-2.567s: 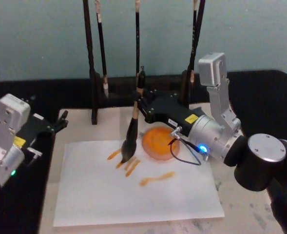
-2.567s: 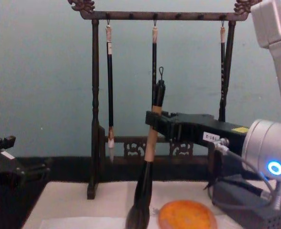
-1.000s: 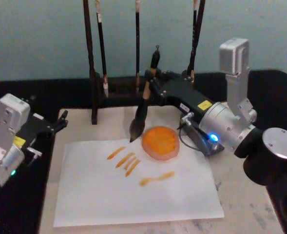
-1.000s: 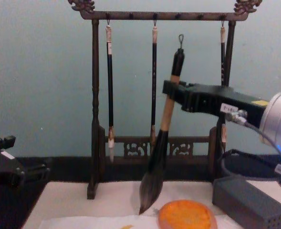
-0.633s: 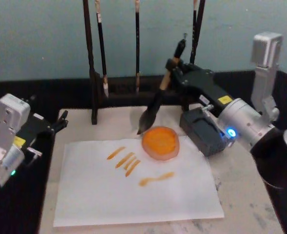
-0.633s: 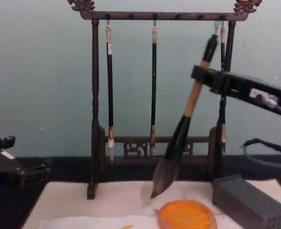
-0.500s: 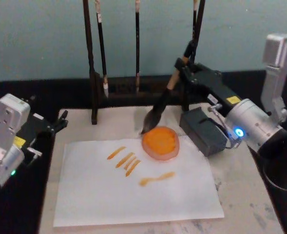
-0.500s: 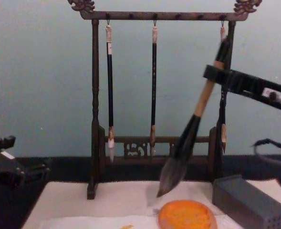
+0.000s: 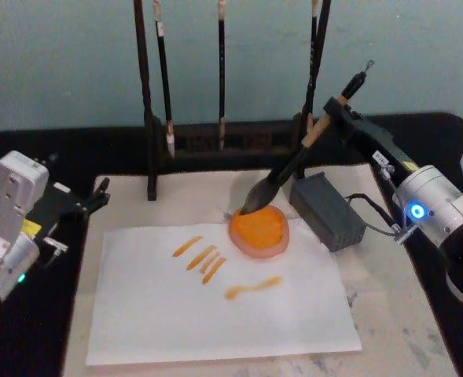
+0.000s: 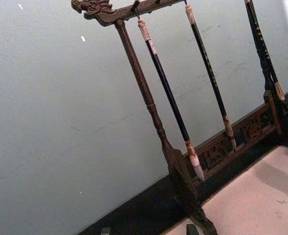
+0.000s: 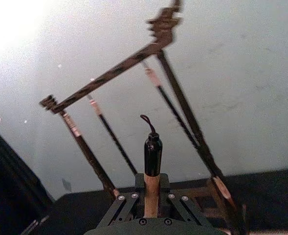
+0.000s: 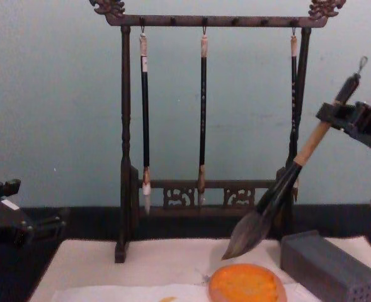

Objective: Pick up the brush from the inkstone, write on the paper, then place the brush back to its original position.

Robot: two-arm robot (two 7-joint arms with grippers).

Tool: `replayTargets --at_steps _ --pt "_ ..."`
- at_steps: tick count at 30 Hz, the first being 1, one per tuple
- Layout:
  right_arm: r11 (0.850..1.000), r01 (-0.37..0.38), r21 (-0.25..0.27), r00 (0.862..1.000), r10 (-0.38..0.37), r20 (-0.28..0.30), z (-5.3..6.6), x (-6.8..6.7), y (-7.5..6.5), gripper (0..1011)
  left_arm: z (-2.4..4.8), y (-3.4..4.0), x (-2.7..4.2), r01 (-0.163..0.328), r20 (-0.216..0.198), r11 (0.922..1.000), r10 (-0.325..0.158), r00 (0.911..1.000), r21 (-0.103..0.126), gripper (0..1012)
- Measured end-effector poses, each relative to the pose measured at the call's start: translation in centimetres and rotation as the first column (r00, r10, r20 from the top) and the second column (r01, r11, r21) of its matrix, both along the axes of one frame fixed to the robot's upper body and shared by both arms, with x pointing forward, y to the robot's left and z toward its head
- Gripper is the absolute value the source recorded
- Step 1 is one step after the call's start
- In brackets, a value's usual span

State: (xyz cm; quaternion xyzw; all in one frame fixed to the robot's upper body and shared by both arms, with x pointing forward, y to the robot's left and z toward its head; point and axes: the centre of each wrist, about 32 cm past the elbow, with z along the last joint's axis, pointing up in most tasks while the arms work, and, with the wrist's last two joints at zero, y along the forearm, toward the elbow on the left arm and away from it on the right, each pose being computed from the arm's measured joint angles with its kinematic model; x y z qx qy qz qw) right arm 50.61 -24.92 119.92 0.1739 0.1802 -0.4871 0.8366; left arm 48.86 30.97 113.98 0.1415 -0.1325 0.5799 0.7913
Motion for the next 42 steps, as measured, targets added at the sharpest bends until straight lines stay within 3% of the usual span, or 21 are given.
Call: replayTargets --at_steps 5,10,24,42 --pt "0.996 0.015 0.085 0.998 -0.01 -0.062 -0.6 0.7 -0.8 176 0.0 0.0 0.0 0.0 0.0 1.0 0.0 1.0 0.0 1001" --pt "0.99 0.028 0.139 0.994 -0.012 -0.113 -1.2 1.3 -1.5 177 0.0 0.0 0.0 0.0 0.0 1.0 0.0 1.0 0.0 1001" --pt "0.969 0.068 0.239 0.973 -0.012 -0.229 -2.5 3.0 -2.9 177 0.0 0.0 0.0 0.0 0.0 1.0 0.0 1.0 0.0 1001" --pt "0.955 0.105 0.276 0.949 -0.013 -0.315 -4.2 4.5 -3.5 176 0.0 0.0 0.0 0.0 0.0 1.0 0.0 1.0 0.0 1001"
